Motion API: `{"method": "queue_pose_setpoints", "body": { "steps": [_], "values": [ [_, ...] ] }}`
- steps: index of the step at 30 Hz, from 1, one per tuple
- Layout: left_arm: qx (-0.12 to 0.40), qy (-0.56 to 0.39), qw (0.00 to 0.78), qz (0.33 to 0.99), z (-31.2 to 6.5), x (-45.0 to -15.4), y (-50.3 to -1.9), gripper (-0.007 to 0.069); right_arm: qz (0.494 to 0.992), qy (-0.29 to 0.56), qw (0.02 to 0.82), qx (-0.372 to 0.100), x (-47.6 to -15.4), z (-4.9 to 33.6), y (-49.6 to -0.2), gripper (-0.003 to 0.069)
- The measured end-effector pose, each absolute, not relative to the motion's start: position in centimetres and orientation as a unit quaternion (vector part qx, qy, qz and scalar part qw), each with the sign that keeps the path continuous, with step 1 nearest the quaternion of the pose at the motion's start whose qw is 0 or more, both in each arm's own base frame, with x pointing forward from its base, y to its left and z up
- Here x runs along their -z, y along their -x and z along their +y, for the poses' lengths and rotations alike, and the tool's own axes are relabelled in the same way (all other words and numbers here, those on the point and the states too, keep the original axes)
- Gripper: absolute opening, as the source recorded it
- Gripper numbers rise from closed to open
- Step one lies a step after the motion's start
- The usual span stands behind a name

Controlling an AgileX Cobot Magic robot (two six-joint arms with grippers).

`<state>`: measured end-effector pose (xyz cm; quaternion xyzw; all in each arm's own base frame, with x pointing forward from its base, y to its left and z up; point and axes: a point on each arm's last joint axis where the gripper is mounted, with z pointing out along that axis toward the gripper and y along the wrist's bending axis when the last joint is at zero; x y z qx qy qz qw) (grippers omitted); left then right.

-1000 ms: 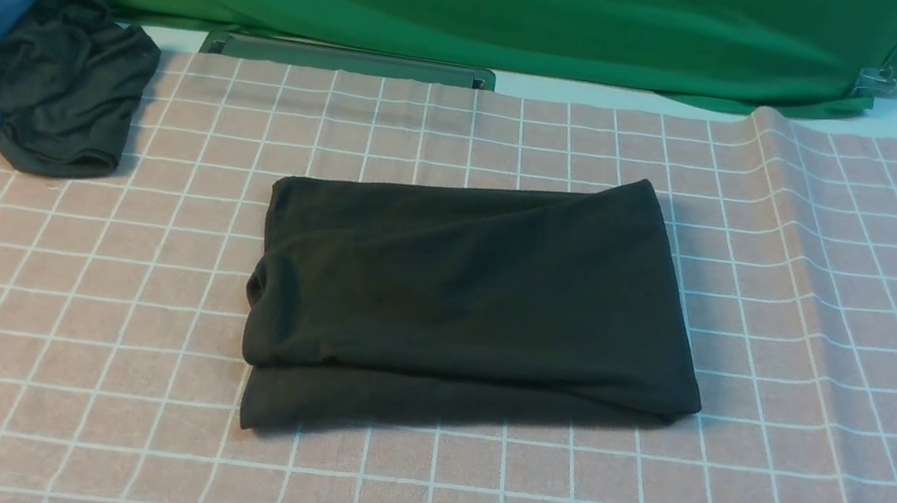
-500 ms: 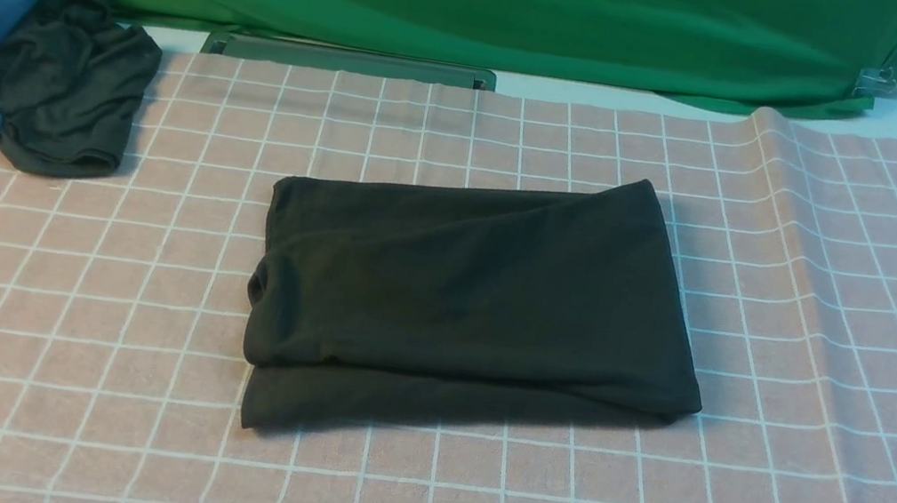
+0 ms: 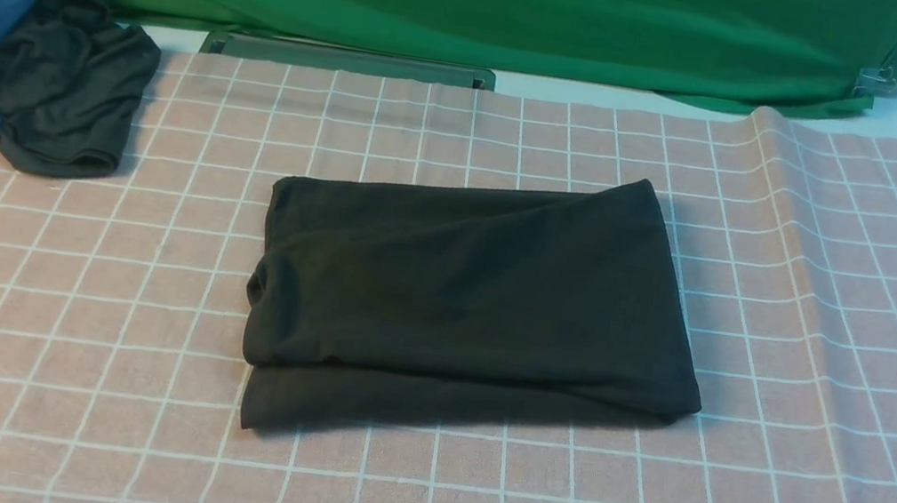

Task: Fold a long-sleeved shirt over a pink coffee tablecloth.

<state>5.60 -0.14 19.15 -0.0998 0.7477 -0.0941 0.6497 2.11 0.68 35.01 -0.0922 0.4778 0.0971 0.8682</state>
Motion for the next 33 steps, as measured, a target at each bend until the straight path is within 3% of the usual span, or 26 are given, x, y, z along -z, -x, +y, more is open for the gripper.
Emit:
{"method": "queue_pose_setpoints", "body": {
  "steps": [33],
  "values": [
    [0.088,0.096,0.642,0.755,-0.13,-18.9,-5.55,0.0013,0.476,0.099,0.87,-0.085,-35.01,0.68,-2.11,0.0247]
  ]
}}
